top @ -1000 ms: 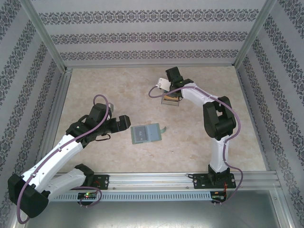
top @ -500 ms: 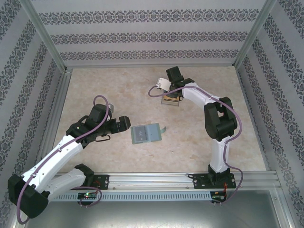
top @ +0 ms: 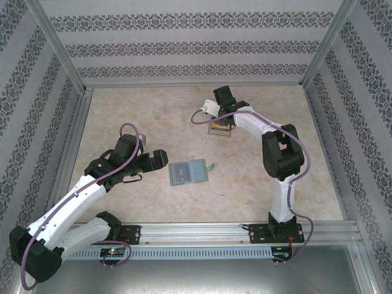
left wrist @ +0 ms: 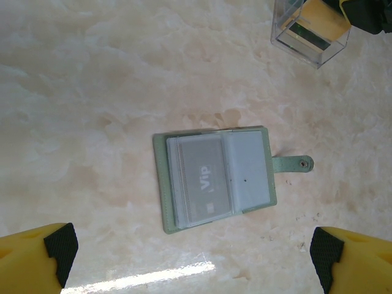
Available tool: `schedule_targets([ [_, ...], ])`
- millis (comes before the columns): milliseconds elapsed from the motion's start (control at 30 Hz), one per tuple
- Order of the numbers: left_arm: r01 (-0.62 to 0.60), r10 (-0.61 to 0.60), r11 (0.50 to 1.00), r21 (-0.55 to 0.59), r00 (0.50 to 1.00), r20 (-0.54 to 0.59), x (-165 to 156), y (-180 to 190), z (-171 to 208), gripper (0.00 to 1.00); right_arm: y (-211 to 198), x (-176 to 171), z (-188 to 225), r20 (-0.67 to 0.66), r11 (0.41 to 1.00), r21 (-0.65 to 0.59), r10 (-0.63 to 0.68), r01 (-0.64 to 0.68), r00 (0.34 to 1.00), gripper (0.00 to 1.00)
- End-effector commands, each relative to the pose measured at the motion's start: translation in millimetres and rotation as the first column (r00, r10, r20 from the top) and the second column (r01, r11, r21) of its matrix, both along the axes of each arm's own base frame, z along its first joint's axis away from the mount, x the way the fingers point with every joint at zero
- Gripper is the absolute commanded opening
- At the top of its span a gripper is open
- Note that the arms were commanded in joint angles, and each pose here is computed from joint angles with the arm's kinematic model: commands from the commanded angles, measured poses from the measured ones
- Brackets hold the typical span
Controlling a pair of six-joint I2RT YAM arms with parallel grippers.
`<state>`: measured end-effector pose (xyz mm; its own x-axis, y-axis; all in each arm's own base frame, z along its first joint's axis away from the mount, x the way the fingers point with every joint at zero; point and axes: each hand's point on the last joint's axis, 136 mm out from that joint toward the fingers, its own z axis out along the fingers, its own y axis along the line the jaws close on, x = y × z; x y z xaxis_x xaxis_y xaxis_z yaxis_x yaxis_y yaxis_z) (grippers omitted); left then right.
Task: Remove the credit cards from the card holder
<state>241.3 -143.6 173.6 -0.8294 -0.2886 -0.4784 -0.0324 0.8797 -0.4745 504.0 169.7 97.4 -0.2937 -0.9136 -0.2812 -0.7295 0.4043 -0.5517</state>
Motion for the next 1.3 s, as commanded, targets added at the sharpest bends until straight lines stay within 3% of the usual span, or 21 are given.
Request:
schedule_targets([
  [0,-0.014,0.014,1.000,0.000,1.000,-0.001,1,4,1,0.99,-9,7,-10,-0.011,0.999,-0.007,-0.048,0.048,0.999,0.39],
  [867,-0.022,0.022,1.000,0.002,1.000,0.001,-2,7,1,0.99,-23,28,-1,0.066,0.989,-0.001,-0.151,0.151,0.986,0.39],
  [1267,-0.018,0.018,1.000,-0.007,1.000,0.004,-3,6,1,0.99,-19,20,41,0.128,0.983,0.057,-0.182,0.176,0.975,0.43],
])
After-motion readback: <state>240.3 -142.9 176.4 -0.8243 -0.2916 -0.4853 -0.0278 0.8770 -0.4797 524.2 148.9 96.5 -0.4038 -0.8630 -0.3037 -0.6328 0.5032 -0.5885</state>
